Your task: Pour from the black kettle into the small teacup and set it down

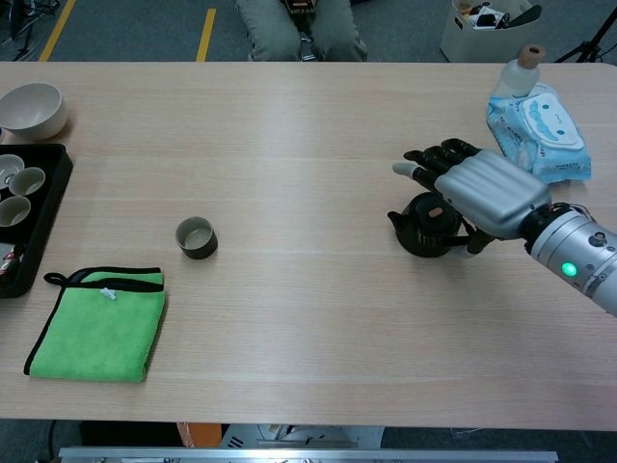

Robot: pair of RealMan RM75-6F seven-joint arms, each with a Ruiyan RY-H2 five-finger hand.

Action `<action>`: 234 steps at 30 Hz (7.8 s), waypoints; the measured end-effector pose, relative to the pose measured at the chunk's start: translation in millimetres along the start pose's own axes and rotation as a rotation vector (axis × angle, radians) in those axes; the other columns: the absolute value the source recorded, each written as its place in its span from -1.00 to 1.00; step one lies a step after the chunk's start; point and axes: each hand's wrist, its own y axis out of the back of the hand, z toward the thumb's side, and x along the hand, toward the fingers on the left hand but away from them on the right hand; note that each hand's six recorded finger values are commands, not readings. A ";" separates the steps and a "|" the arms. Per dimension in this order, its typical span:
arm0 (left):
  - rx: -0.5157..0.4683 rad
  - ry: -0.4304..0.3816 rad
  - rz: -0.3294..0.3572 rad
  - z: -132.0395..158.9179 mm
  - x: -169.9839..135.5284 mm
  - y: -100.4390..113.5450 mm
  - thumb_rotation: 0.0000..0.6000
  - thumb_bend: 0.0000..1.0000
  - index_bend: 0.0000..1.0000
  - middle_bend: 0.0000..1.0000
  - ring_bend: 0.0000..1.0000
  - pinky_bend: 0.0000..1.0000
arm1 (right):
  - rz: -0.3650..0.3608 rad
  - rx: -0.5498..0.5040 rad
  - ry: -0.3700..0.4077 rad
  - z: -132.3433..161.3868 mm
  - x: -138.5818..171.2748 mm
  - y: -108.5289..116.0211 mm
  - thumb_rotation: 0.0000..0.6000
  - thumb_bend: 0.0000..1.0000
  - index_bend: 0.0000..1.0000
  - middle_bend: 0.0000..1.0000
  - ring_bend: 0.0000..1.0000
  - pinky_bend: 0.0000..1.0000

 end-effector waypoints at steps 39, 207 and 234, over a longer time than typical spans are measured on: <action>-0.003 -0.048 -0.024 7.1 1.7 -3.0 1.00 -0.22 -0.67 -0.76 -0.76 -0.71 | 0.057 -0.143 -0.031 -5.4 45.9 -6.9 1.00 -1.00 -0.39 -0.27 -0.38 -1.00; 0.005 -0.052 -0.038 13.3 -0.8 4.8 1.00 -0.22 -0.67 -0.76 -0.76 -0.75 | -0.008 -0.382 -0.070 -45.1 4.1 39.3 0.09 -0.74 1.00 0.89 0.71 -1.00; 0.007 -0.063 -0.037 15.0 2.2 4.3 1.00 -0.22 -0.67 -0.76 -0.76 -0.75 | -0.047 -0.323 -0.103 -55.4 6.6 52.7 0.57 -0.22 1.00 0.87 0.70 -1.00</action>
